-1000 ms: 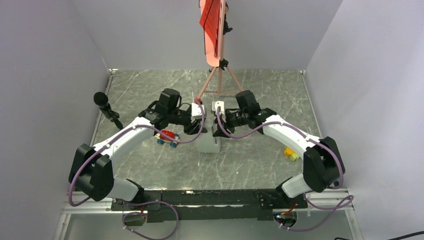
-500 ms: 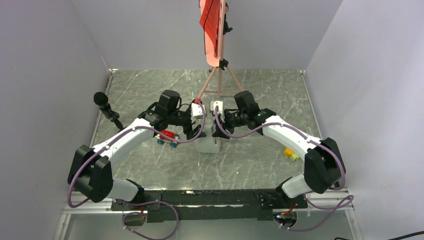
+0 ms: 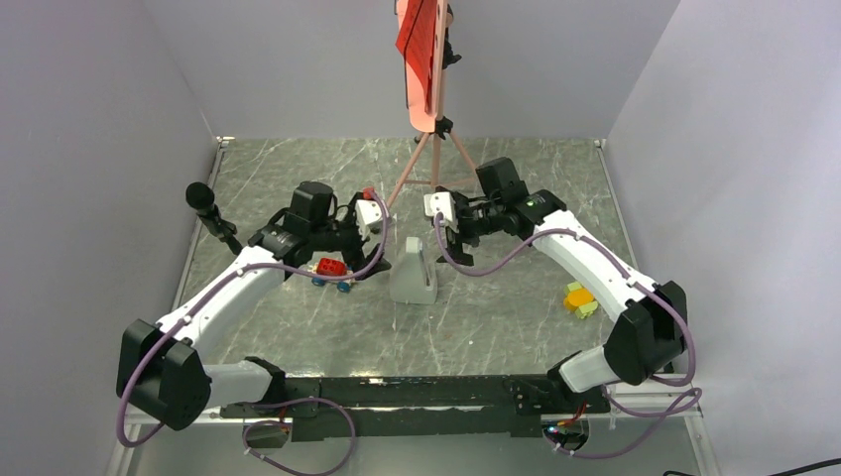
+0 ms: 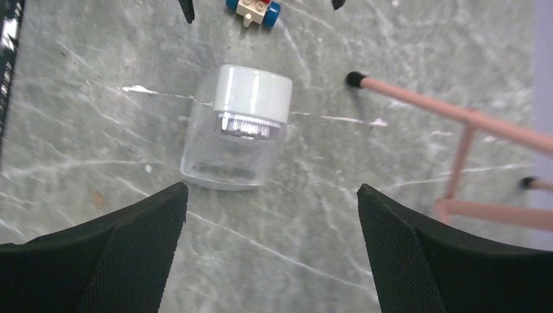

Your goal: Pack up the instrument practice props

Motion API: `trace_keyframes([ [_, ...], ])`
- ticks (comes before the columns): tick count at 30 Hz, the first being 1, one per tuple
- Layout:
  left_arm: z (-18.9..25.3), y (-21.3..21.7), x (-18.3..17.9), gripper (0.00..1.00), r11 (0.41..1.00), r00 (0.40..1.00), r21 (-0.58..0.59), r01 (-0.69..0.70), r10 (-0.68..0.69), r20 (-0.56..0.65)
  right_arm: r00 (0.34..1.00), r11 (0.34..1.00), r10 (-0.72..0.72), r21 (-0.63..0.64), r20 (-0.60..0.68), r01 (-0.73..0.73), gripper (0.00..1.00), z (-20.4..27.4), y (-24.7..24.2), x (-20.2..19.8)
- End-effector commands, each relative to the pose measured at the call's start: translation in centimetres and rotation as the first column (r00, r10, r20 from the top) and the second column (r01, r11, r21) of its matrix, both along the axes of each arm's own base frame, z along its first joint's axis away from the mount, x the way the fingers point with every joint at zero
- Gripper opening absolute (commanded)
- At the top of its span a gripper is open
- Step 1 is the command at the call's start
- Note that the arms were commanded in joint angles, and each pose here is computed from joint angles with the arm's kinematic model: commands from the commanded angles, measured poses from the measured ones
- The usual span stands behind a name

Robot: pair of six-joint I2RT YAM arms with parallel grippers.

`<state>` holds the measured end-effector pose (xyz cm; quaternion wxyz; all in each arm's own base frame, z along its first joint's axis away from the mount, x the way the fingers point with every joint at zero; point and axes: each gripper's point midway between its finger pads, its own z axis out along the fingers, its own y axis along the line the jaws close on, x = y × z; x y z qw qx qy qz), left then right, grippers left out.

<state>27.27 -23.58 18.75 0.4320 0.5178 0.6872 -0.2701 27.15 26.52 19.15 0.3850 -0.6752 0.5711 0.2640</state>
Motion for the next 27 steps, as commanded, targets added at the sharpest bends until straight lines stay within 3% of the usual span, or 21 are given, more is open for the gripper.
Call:
trace_keyframes([
  [1,0.0,0.6,-0.9,0.99,0.995,0.991,-0.053,-0.086,0.08,-0.105,0.929,0.963,0.267,-0.089,0.254,-0.253,1.0,2.6,0.3,0.4],
  [11,-1.2,1.5,-0.2,0.99,0.958,0.948,-0.126,-0.257,0.224,-0.226,0.695,0.774,0.633,-0.313,0.342,-0.551,0.95,1.9,2.6,-1.4],
  [19,-1.2,3.3,-0.6,0.99,0.939,0.937,-0.136,-0.316,0.287,-0.199,0.539,0.641,0.767,-0.404,0.349,-0.652,0.93,1.1,4.4,-1.9],
  [23,-1.2,4.3,-0.8,0.99,0.927,0.928,-0.142,-0.347,0.317,-0.195,0.476,0.562,0.827,-0.446,0.298,-0.697,0.84,0.6,5.1,-2.1],
  [27,-0.8,4.9,-1.1,0.99,0.917,0.923,-0.157,-0.365,0.334,-0.192,0.455,0.496,0.866,-0.476,0.209,-0.726,0.7,0.1,4.9,-2.1],
])
